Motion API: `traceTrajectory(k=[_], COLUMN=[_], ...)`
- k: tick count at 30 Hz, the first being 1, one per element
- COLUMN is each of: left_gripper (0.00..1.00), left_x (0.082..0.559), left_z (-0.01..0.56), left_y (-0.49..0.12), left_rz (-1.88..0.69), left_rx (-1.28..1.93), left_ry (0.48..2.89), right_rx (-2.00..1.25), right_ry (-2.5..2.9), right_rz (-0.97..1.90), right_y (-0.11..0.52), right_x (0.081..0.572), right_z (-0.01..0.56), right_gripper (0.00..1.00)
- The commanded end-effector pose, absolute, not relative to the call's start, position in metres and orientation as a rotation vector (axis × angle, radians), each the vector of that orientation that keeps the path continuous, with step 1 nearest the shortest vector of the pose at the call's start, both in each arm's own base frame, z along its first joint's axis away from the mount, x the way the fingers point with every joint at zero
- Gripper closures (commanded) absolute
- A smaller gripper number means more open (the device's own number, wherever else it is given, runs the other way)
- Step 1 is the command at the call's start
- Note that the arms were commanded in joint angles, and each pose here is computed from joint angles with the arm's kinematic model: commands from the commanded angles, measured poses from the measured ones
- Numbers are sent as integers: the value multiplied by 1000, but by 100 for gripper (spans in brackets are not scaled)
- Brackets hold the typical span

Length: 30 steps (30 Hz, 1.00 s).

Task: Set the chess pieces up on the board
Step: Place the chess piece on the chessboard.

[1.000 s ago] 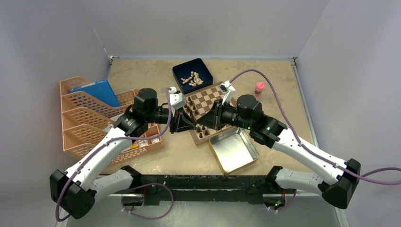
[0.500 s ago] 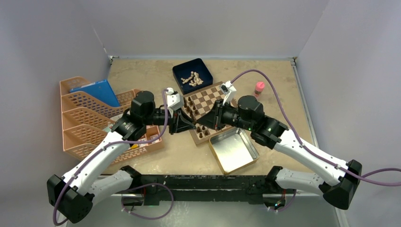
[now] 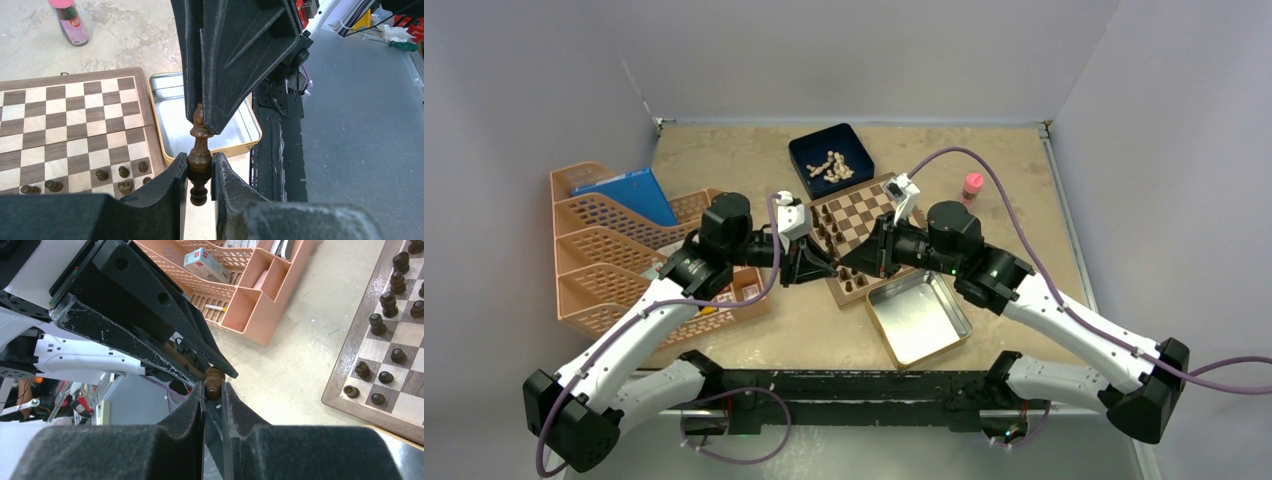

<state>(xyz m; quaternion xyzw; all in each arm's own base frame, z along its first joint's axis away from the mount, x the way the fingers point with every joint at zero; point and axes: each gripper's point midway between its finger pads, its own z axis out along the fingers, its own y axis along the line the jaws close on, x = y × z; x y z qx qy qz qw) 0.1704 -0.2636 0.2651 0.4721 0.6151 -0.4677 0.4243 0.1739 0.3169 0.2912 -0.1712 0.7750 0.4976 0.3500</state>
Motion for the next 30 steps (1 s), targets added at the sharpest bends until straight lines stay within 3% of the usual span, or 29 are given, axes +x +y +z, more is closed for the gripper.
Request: traceTrajectory(k=[1, 4, 8, 30], left_gripper=[94, 95, 87, 81], left_x=[176, 185, 193, 191], left_z=[248, 246, 241, 259], left_y=[-256, -254, -251, -251], left_rz=[-1117, -1077, -1025, -1008], left_rx=[1188, 1160, 1161, 1190], left_ry=[1617, 1666, 1714, 1660], right_rx=[-480, -485, -477, -441], right_ry=[1781, 1782, 1762, 1727], right_rz=[1352, 1344, 1346, 1384], right_y=[312, 311, 307, 306], right_x=[173, 173, 172, 171], right_z=[354, 353, 359, 362], right_gripper=[100, 100, 100, 100])
